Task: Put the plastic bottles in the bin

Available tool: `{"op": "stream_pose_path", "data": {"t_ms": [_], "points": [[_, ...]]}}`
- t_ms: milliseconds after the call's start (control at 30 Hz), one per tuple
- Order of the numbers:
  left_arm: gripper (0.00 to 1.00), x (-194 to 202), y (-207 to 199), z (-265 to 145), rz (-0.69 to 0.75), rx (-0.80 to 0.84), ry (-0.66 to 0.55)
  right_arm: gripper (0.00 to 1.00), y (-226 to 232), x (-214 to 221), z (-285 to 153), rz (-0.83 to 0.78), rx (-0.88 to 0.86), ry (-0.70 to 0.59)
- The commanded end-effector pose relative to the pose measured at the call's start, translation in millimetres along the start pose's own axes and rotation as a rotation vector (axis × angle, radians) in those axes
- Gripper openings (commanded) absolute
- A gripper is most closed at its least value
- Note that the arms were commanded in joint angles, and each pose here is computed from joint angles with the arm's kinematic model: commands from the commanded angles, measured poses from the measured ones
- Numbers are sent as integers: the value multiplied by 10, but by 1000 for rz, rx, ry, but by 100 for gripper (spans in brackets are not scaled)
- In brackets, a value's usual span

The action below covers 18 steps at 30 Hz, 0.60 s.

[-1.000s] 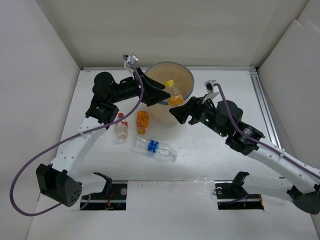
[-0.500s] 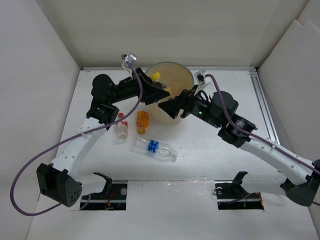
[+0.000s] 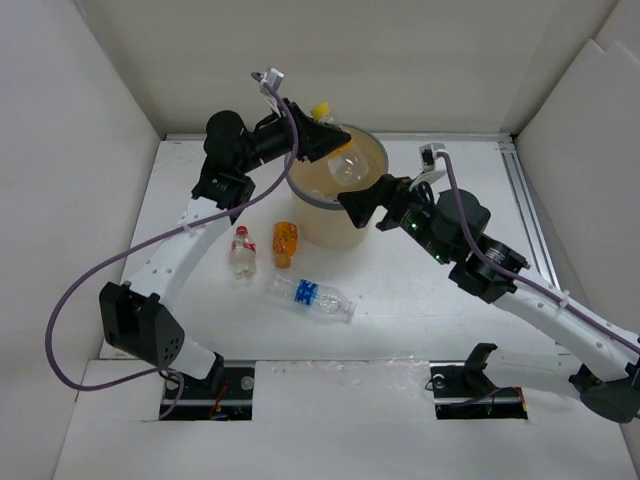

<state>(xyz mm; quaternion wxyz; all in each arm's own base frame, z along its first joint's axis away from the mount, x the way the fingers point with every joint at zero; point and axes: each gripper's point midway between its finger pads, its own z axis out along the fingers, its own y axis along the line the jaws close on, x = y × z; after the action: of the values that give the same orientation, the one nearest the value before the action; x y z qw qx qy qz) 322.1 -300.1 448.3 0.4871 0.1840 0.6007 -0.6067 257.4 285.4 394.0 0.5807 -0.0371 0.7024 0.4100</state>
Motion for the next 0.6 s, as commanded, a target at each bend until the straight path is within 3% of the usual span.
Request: {"op": "stream_pose_path", "data": {"t_ms": [0,100,133,200,233,300,500,567], "points": [[0,-502,252,93,175,-145,-152,100,-423,-152,-188,-45,206,-62],[2,-507,625,224,188,-237,-133,100,-618,-65,-312,-70,261,-33],[9,-480,704,257,184,-250,-118,100,-625,-52,-338,-99,253,-26],[34,-360,874,317,158,-262,-83,100,-669,88,-387,-148,239,25],[60,-331,880,319,160,-253,-79,100,-593,152,-409,-175,180,58],[100,-299,908,320,154,-249,-85,100,-600,340,-429,-283,123,139],[100,-396,776,339,153,-224,-87,100,-545,1127,-463,-405,-80,433],[100,-473,687,271,157,-254,-93,100,-639,1403,-413,-423,-46,521]]}}
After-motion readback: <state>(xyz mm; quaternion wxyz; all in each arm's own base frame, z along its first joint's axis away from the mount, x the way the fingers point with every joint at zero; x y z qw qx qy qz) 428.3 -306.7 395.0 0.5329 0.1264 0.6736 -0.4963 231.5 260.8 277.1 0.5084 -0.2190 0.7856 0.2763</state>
